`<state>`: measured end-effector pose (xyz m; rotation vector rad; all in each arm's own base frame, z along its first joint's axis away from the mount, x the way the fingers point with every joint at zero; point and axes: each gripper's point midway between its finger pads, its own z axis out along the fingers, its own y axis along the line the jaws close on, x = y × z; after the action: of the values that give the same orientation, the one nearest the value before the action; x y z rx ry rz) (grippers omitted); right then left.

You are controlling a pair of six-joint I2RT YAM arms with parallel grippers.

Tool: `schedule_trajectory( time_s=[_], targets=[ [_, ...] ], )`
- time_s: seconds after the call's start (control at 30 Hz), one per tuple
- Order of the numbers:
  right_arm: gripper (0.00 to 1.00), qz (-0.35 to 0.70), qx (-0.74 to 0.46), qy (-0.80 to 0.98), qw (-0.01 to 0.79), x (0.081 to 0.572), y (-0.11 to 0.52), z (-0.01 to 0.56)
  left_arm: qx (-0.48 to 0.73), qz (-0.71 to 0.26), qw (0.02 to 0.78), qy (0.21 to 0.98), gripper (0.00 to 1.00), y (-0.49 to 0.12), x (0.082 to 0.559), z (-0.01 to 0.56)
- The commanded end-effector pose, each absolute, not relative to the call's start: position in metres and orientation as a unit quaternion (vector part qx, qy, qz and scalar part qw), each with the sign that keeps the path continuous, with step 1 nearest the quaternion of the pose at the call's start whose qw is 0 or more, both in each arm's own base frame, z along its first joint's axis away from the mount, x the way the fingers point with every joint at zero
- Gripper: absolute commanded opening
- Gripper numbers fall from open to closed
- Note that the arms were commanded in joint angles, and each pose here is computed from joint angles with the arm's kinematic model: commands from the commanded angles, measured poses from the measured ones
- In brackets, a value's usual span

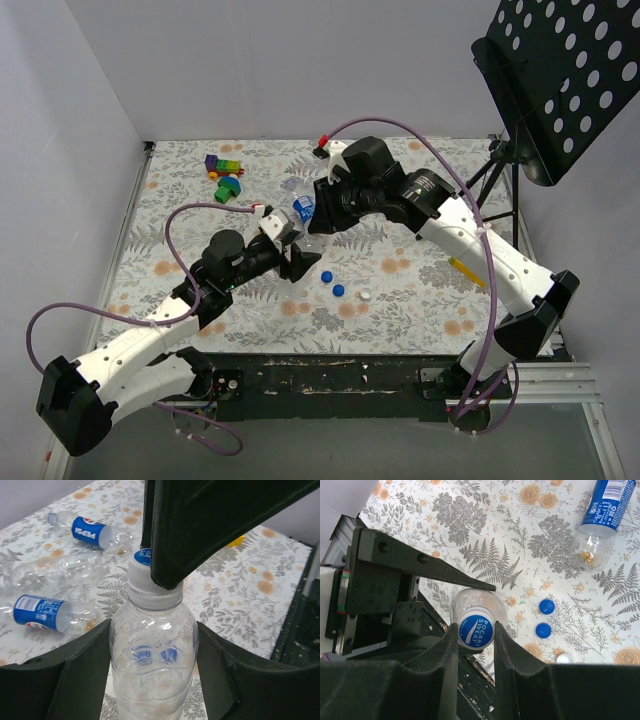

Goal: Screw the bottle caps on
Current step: Screw the bottle cap onto the plastic bottle, then place the plastic bottle at the center of the board.

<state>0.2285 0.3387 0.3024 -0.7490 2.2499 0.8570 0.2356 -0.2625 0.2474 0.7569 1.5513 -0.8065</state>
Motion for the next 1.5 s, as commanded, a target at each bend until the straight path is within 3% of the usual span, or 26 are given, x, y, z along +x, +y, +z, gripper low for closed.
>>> schedule_trajectory(
  time_s=[0.0,0.17,0.33,0.37,0.5,0.6,0.7,1.0,1.47],
  targets=[
    [0.01,0.280,-0.259,0.877,0.293,0.240,0.322,0.295,0.283,-0.245,0.658,0.653,0.00,-0.242,0.266,0.282],
    [0.01,0.280,-0.239,0.886,0.281,0.243,0.327,0.288,0.238,-0.097,0.708,0.658,0.00,-0.221,0.285,0.292],
    [0.01,0.297,-0.236,0.869,0.318,0.250,0.331,0.306,0.194,-0.057,0.732,0.651,0.00,-0.216,0.289,0.299],
    [0.08,0.303,-0.241,0.860,0.333,0.250,0.330,0.315,0.179,-0.065,0.734,0.652,0.00,-0.215,0.289,0.298],
    [0.53,0.312,-0.249,0.818,0.413,0.250,0.315,0.355,0.111,-0.106,0.739,0.656,0.00,-0.208,0.288,0.289],
    [0.73,0.294,-0.243,0.787,0.485,0.248,0.288,0.377,0.074,-0.110,0.738,0.662,0.00,-0.197,0.295,0.282],
    [0.83,0.260,-0.227,0.765,0.544,0.248,0.257,0.381,0.026,-0.120,0.738,0.663,0.00,-0.179,0.313,0.278],
    [0.86,0.232,-0.236,0.734,0.593,0.226,0.214,0.311,-0.034,-0.123,0.782,0.611,0.00,-0.125,0.373,0.287],
    [0.86,0.220,-0.294,0.709,0.602,0.209,0.204,0.282,-0.038,-0.053,0.825,0.561,0.00,-0.064,0.454,0.261]
  ],
)
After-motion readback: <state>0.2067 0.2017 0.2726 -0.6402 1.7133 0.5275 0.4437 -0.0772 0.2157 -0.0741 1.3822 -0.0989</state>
